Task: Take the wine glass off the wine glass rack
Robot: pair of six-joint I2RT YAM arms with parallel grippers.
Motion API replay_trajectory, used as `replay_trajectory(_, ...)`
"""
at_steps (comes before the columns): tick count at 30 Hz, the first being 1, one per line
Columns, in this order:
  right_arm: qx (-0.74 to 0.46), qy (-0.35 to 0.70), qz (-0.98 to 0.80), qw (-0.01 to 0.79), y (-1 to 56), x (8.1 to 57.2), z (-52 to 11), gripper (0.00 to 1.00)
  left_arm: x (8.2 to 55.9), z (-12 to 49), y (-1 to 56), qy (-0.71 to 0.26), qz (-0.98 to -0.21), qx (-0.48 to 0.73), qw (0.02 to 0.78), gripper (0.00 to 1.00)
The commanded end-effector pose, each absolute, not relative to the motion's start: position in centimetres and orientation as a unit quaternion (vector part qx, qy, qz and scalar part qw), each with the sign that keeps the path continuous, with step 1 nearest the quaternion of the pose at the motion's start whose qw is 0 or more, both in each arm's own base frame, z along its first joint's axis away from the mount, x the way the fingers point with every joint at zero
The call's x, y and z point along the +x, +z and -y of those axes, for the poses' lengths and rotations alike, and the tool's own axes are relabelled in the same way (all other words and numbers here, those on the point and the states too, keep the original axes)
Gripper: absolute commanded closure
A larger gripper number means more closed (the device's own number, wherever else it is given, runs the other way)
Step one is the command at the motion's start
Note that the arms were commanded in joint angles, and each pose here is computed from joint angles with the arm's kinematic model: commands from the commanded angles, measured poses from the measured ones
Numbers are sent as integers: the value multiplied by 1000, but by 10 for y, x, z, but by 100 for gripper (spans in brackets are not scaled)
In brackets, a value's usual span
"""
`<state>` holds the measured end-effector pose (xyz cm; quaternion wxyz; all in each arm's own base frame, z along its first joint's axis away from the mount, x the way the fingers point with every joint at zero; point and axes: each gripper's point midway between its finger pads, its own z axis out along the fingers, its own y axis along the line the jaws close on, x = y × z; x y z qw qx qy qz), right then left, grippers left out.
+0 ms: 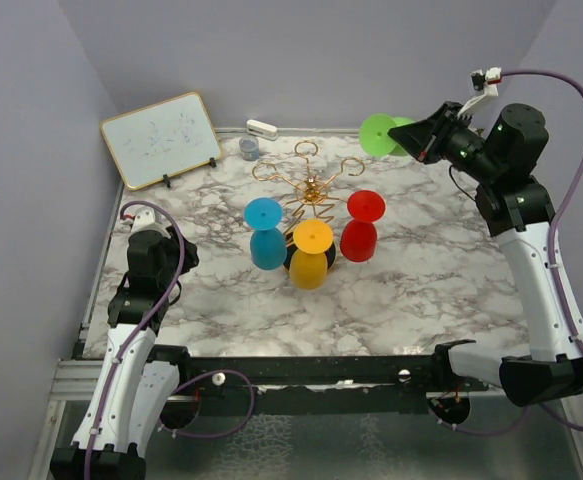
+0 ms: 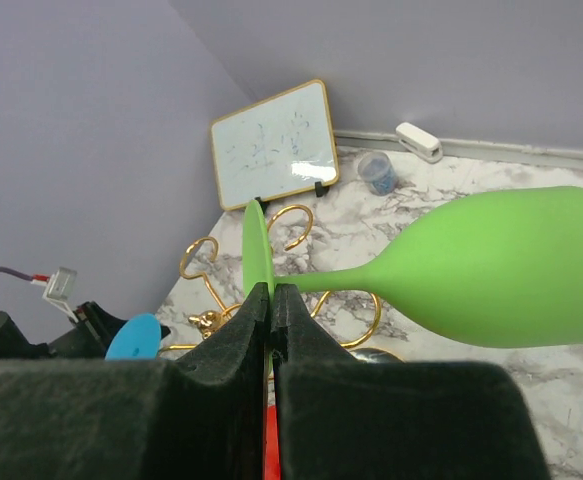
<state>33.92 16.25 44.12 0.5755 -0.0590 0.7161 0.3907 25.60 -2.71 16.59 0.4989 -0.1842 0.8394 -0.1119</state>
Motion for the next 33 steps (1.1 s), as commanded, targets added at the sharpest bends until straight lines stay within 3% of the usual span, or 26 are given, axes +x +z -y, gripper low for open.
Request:
replay_trajectory(1,-97,388,-692,601,466,330,-166,99,258,24,177,-110,-829,-191,514,58)
replay_trajectory(7,-177,404,-667,600,492,312,-206,99,257,23,179,-108,-828,-192,516,58)
replay_trajectory(17,-312,303,-620,653,518,257,-341,99,255,17,189,-90,-825,-185,527,57)
replay_trajectory(22,-367,152,-583,709,498,214,-405,99,244,-3,207,-52,-808,-231,539,38)
replay_trajectory(27,-402,146,-545,721,472,190,-428,99,221,4,277,-123,-751,-273,589,36)
replay_trajectory(33,-442,148,-510,723,458,159,-435,99,180,6,333,-169,-721,-317,593,36)
